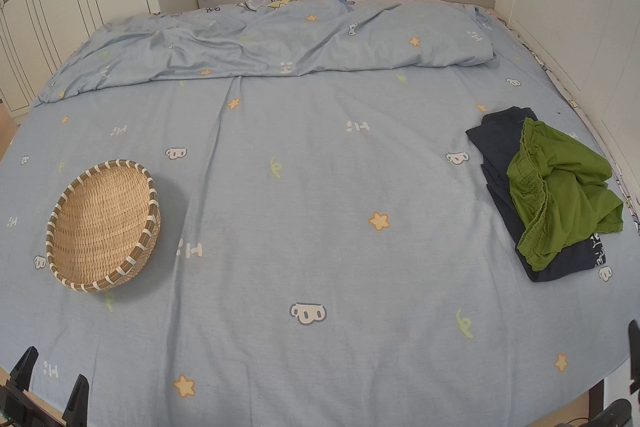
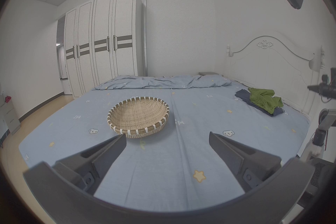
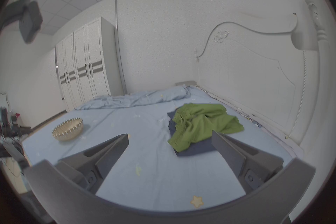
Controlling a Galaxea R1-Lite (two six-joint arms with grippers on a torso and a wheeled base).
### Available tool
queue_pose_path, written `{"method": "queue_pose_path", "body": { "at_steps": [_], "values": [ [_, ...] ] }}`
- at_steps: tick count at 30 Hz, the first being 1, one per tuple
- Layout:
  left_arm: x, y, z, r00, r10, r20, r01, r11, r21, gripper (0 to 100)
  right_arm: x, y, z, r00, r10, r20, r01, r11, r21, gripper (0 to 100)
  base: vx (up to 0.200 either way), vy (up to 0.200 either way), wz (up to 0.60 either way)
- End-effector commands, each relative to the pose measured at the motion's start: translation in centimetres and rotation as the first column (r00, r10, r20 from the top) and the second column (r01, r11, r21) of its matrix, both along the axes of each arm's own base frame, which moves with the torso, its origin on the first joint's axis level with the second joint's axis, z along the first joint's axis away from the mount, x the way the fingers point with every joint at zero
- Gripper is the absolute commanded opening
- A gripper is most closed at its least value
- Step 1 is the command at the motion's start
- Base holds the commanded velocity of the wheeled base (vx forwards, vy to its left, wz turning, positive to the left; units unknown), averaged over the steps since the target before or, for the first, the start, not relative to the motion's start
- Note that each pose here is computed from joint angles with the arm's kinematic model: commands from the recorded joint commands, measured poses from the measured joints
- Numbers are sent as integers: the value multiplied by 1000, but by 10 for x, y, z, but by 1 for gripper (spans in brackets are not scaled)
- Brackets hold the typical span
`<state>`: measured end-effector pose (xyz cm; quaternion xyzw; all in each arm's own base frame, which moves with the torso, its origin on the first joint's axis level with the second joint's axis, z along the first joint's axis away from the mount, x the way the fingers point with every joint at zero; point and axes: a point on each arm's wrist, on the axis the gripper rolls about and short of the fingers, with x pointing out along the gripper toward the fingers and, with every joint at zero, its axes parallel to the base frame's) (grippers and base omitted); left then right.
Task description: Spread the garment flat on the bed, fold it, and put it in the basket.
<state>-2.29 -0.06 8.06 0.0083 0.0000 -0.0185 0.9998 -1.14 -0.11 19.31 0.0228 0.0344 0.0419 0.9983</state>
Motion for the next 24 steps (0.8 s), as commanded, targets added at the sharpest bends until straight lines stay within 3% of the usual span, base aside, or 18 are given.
{"method": "queue_pose_path", "body": {
  "at_steps": [1, 2, 5, 12, 13, 18, 24],
  "values": [
    [1, 0, -5, 1000, 0, -12, 0, 1000, 0, 100, 119, 14, 22, 931, 28, -364, -53, 997, -60, 100, 0, 0, 0],
    [1, 0, -5, 1000, 0, -14, 0, 1000, 0, 100, 160, 18, 29, 930, 21, -367, -46, 997, -61, 100, 0, 0, 0],
    [1, 0, -5, 1000, 0, -14, 0, 1000, 0, 100, 168, 19, 30, 930, 19, -368, -45, 997, -61, 100, 0, 0, 0],
    [1, 0, -5, 1000, 0, -12, 0, 1000, 0, 100, 246, 20, 35, 915, -14, -404, -11, 998, -59, 100, 0, 0, 0],
    [1, 0, -5, 1000, 0, -12, 0, 1000, 0, 100, 277, 20, 35, 910, -24, -415, -2, 998, -62, 100, 0, 0, 0],
    [1, 0, -5, 1000, 0, -12, 0, 1000, 0, 100, 341, 10, 23, 897, -63, -438, 39, 997, -64, 100, 0, 0, 0],
    [1, 0, -5, 1000, 0, -14, 0, 1000, 0, 100, 382, 3, -7, 873, -81, -481, 58, 996, -63, 100, 0, 0, 0]
  ]
}}
